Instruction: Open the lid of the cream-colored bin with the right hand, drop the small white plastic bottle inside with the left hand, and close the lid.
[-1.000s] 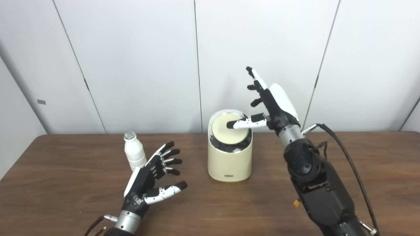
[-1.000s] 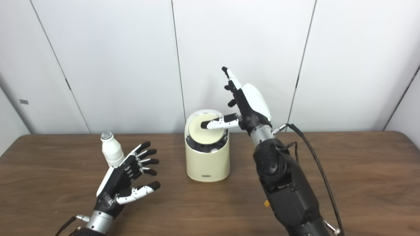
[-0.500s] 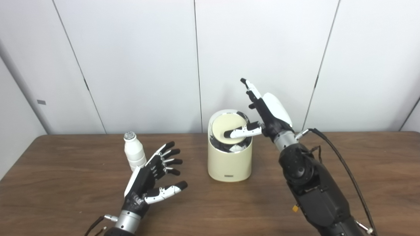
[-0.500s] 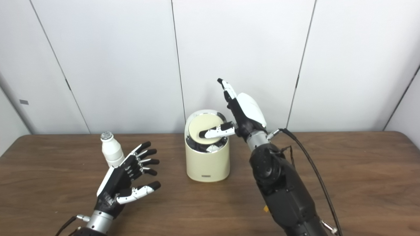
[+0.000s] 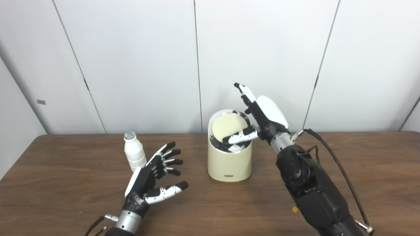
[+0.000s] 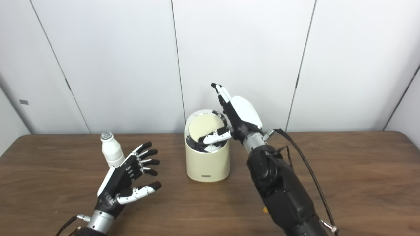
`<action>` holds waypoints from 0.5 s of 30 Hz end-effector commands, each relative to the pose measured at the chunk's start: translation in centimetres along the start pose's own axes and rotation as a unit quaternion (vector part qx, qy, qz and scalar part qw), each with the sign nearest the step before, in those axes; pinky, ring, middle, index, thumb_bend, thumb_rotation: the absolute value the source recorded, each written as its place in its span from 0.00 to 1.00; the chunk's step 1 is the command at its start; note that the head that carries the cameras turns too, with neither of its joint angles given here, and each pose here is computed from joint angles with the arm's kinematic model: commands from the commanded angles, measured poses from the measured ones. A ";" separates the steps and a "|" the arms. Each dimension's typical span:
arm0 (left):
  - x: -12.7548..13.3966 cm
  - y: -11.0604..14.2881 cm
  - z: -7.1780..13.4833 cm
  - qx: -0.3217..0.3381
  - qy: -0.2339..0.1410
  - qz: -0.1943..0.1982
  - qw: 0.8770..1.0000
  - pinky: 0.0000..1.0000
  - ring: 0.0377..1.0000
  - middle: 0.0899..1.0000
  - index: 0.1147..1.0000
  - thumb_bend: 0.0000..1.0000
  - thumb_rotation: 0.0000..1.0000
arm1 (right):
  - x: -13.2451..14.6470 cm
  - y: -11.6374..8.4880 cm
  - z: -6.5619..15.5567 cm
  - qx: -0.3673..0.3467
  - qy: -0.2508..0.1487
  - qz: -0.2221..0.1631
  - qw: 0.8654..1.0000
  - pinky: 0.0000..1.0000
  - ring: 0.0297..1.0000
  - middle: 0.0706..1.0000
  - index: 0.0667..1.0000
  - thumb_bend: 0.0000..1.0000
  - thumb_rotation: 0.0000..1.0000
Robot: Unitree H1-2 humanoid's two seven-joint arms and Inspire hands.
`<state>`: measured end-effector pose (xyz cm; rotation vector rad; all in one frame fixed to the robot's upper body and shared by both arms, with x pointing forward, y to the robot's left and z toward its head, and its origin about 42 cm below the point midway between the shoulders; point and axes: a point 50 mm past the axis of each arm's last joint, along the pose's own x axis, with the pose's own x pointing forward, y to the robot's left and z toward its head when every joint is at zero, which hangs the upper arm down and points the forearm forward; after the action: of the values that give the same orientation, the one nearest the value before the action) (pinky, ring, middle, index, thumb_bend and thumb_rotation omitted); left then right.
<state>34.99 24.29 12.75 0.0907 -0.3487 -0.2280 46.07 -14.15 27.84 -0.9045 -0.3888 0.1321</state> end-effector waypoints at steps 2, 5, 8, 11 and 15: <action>0.0 -0.8 0.1 -0.009 -0.008 -0.003 1.000 0.62 0.75 0.84 0.91 0.73 0.13 | 1.4 -1.7 0.8 -0.027 -0.016 -0.014 0.999 0.69 0.90 1.00 0.98 0.93 0.16; 0.0 -0.9 0.0 -0.014 -0.008 -0.003 1.000 0.62 0.75 0.83 0.91 0.73 0.12 | 1.6 -1.6 0.5 -0.028 -0.011 -0.014 0.999 0.69 0.90 0.99 0.98 0.92 0.16; -0.1 -0.9 0.0 -0.014 -0.006 -0.005 1.000 0.62 0.76 0.83 0.92 0.74 0.13 | 1.8 -1.6 0.1 -0.029 -0.002 -0.015 0.999 0.69 0.90 0.99 0.97 0.92 0.17; -0.1 -0.9 0.0 -0.012 -0.005 -0.005 1.000 0.62 0.76 0.83 0.92 0.74 0.13 | 1.9 -1.7 -0.2 -0.029 0.004 -0.015 0.999 0.69 0.90 0.99 0.97 0.91 0.18; -0.1 -0.9 0.0 -0.015 -0.006 -0.005 1.000 0.61 0.75 0.83 0.92 0.73 0.13 | 1.8 -1.8 -0.6 -0.029 0.012 -0.015 0.999 0.67 0.90 0.99 0.98 0.90 0.19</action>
<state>34.97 24.06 12.75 0.0883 -0.3487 -0.2354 47.22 -14.52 27.96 -0.9266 -0.3648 0.1211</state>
